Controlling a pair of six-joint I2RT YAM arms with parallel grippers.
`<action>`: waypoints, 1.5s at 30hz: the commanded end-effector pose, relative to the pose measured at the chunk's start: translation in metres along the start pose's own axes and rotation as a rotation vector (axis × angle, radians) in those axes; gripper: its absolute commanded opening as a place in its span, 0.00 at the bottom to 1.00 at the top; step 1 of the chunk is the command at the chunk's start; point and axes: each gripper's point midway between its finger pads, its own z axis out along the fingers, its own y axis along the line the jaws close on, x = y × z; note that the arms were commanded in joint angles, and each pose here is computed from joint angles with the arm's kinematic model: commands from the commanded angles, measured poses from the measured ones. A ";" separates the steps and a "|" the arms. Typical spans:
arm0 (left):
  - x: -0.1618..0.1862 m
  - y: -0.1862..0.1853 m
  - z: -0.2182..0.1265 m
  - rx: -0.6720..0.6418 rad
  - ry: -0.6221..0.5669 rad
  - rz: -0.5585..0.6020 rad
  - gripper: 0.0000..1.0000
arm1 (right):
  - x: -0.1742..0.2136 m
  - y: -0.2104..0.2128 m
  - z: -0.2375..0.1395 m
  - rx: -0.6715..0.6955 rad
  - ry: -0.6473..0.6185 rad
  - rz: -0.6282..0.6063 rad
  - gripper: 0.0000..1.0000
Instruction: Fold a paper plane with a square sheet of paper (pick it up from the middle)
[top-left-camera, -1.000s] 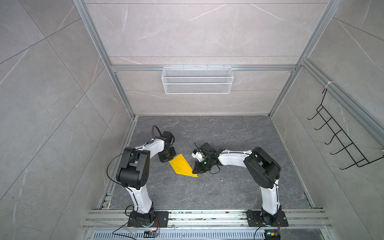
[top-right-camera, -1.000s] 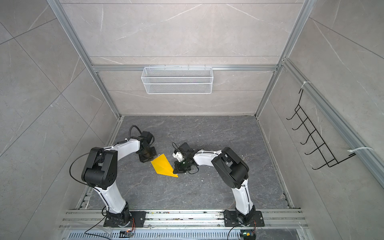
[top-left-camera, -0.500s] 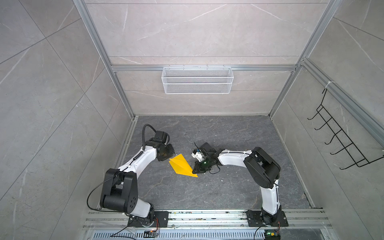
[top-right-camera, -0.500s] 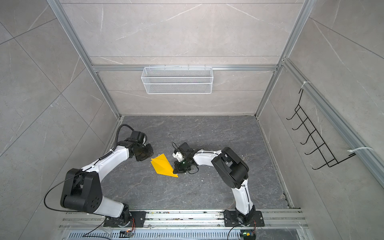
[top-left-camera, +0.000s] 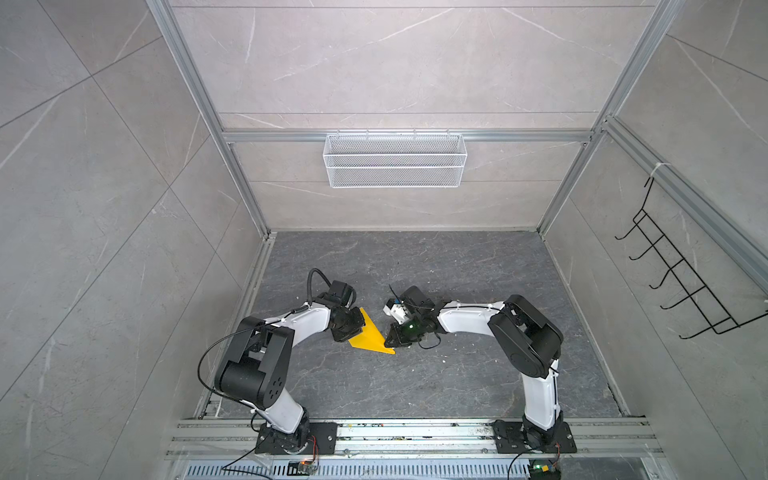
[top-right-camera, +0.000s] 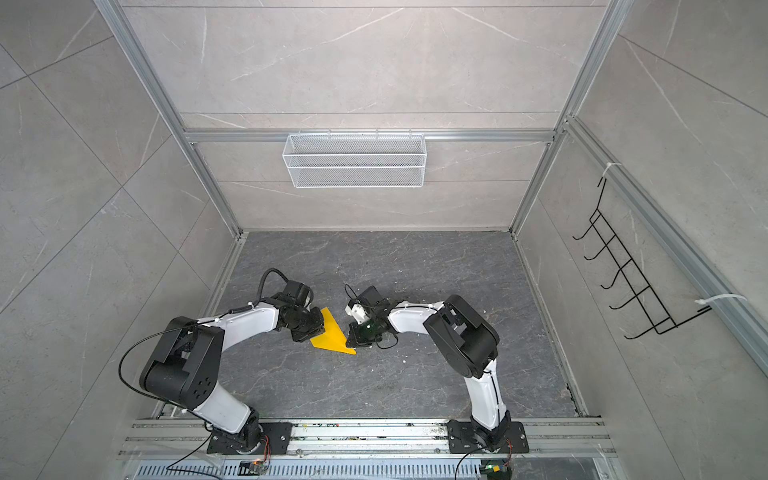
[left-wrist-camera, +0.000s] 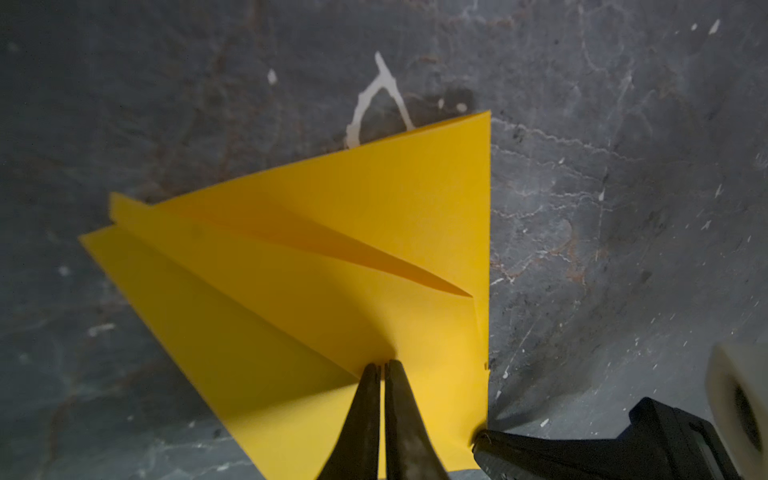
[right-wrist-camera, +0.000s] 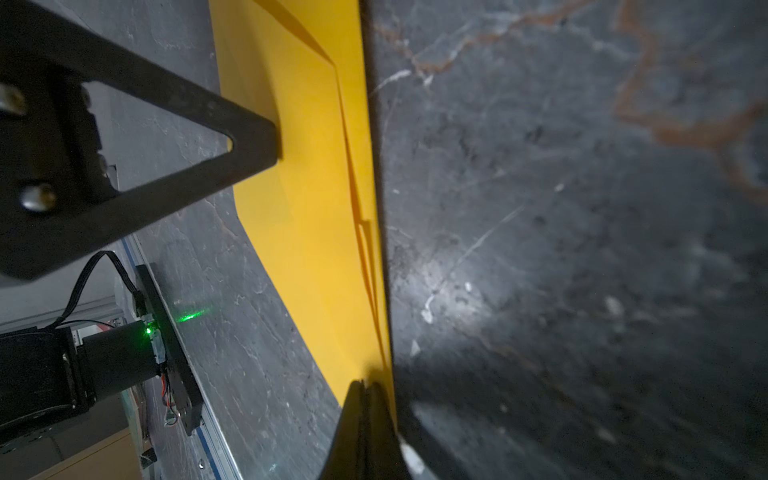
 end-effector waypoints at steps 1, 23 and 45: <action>-0.007 -0.001 0.003 0.002 -0.032 -0.021 0.11 | 0.007 -0.015 0.006 0.059 -0.004 0.018 0.05; 0.007 0.027 0.013 -0.133 0.034 -0.063 0.07 | -0.045 0.037 0.023 -0.027 -0.021 0.042 0.02; 0.009 0.038 0.014 -0.193 0.040 -0.068 0.07 | -0.009 -0.009 0.028 0.062 0.025 0.155 0.01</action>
